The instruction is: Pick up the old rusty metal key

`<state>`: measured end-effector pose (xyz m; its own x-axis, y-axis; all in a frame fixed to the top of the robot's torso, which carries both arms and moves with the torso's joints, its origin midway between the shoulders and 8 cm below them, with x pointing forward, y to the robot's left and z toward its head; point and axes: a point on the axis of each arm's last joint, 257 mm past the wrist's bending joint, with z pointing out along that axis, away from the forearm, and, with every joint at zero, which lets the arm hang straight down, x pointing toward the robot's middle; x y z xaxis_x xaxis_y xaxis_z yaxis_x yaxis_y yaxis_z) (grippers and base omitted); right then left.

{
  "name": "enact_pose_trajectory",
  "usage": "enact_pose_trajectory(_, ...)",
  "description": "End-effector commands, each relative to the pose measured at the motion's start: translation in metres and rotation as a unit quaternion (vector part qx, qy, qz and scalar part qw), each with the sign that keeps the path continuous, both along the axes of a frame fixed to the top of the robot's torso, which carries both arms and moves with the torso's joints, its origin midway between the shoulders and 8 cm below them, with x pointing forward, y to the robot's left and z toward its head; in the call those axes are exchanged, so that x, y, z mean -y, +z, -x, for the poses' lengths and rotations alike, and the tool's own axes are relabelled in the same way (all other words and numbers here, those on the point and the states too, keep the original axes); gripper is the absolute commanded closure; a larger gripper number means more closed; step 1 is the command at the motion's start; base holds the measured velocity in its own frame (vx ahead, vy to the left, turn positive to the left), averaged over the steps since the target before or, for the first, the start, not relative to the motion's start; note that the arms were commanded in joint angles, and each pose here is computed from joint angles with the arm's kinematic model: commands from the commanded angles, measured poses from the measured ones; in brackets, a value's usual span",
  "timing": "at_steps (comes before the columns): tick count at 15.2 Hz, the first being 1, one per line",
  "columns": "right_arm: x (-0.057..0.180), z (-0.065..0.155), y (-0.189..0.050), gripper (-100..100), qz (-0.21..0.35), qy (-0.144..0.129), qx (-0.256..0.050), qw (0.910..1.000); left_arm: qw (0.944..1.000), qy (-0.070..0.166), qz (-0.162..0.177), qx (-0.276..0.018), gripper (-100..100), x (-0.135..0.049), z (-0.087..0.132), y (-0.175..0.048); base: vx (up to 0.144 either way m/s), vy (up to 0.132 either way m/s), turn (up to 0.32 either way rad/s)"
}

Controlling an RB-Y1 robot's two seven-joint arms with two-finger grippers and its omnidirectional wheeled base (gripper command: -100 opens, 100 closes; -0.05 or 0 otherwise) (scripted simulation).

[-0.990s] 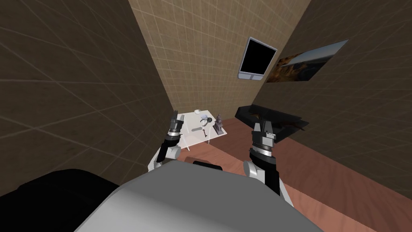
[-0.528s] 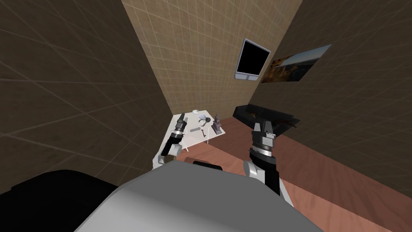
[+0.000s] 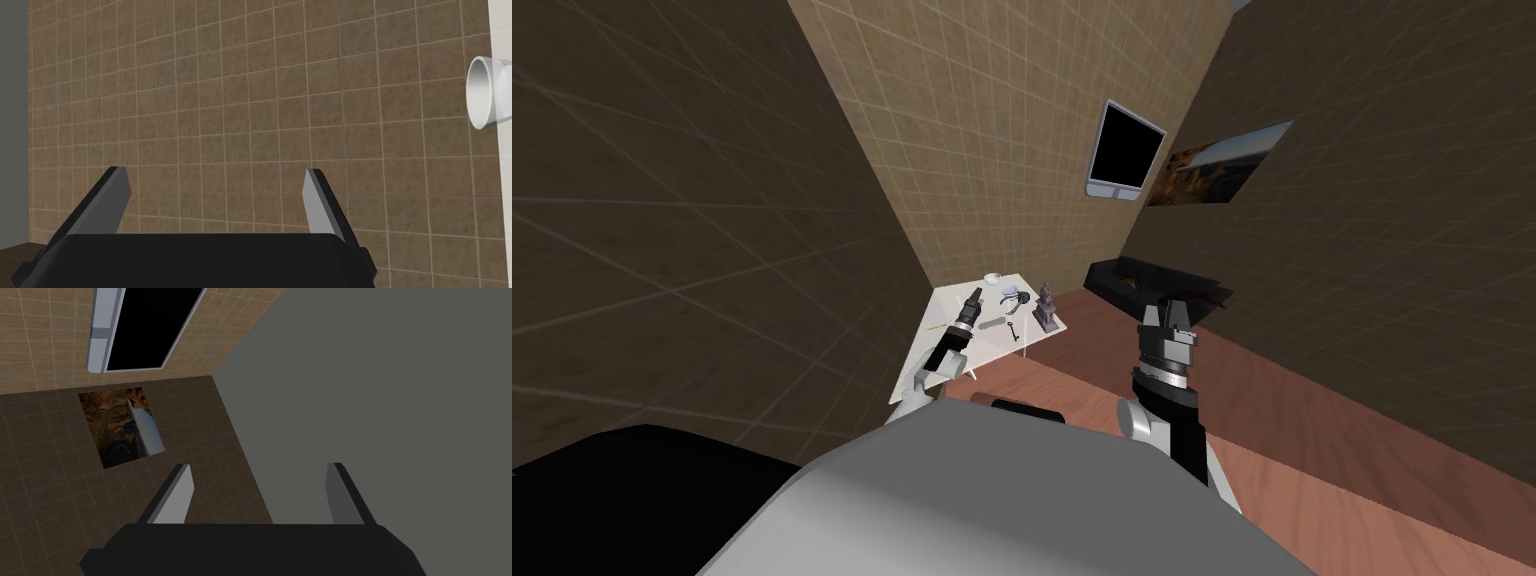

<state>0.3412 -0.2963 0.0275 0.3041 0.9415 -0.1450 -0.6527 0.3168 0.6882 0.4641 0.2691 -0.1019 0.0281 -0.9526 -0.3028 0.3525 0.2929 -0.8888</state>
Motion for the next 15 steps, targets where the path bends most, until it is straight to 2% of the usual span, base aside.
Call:
enact_pose_trajectory(1, 0.000, 0.000, 0.000, 0, 0.000, 0.000, 0.000, 1.0000, 0.9995, 0.005, -0.009, -0.030, -100, -0.004, -0.009, -0.023, 0.005, -0.001, -0.099)
enact_pose_trajectory(3, 0.000, 0.000, 0.000, 0, 0.000, 0.000, 0.000, 1.0000, 0.9977, 0.010, -0.021, -0.064, -100, -0.008, -0.021, -0.047, 0.006, -0.002, -0.135)
enact_pose_trajectory(4, 0.000, 0.000, 0.000, 0, 0.000, 0.000, 0.000, 1.0000, 0.9977, 0.010, -0.021, -0.064, -100, -0.008, -0.021, -0.047, 0.005, 0.001, -0.057)
enact_pose_trajectory(5, 0.000, 0.000, 0.000, 0, 0.000, 0.000, 0.000, 1.0000, 0.9958, 0.012, -0.032, -0.085, -100, -0.010, -0.032, -0.060, 0.004, -0.001, -0.095)
enact_pose_trajectory(8, 0.000, 0.000, 0.000, 0, 0.000, 0.000, 0.000, 1.0000, 0.9906, 0.018, -0.045, -0.128, -100, -0.016, -0.043, -0.089, 0.008, -0.002, -0.149)
enact_pose_trajectory(10, 0.000, 0.000, 0.000, 0, 0.000, 0.000, 0.000, 1.0000, 0.9897, 0.020, -0.045, -0.134, -100, -0.018, -0.043, -0.095, 0.004, 0.001, -0.007)
enact_pose_trajectory(11, 0.000, 0.000, 0.000, 0, 0.000, 0.000, 0.000, 1.0000, 0.9855, 0.022, -0.057, -0.158, -100, -0.020, -0.052, -0.108, 0.004, -0.003, -0.073)
enact_pose_trajectory(12, 0.000, 0.000, 0.000, 0, 0.000, 0.000, 0.000, 1.0000, 0.9836, 0.025, -0.057, -0.169, -100, -0.023, -0.052, -0.119, 0.006, -0.002, -0.127)
enact_pose_trajectory(13, 0.000, 0.000, 0.000, 0, 0.000, 0.000, 0.000, 1.0000, 0.9834, 0.026, -0.057, -0.170, -100, -0.024, -0.052, -0.120, 0.005, 0.000, -0.066)
enact_pose_trajectory(14, 0.000, 0.000, 0.000, 0, 0.000, 0.000, 0.000, 1.0000, 0.9789, 0.028, -0.068, -0.191, -100, -0.026, -0.060, -0.133, 0.006, -0.002, -0.119)
enact_pose_trajectory(15, 0.000, 0.000, 0.000, 0, 0.000, 0.000, 0.000, 1.0000, 0.9758, 0.031, -0.069, -0.205, -100, -0.030, -0.059, -0.145, 0.008, -0.001, -0.133)
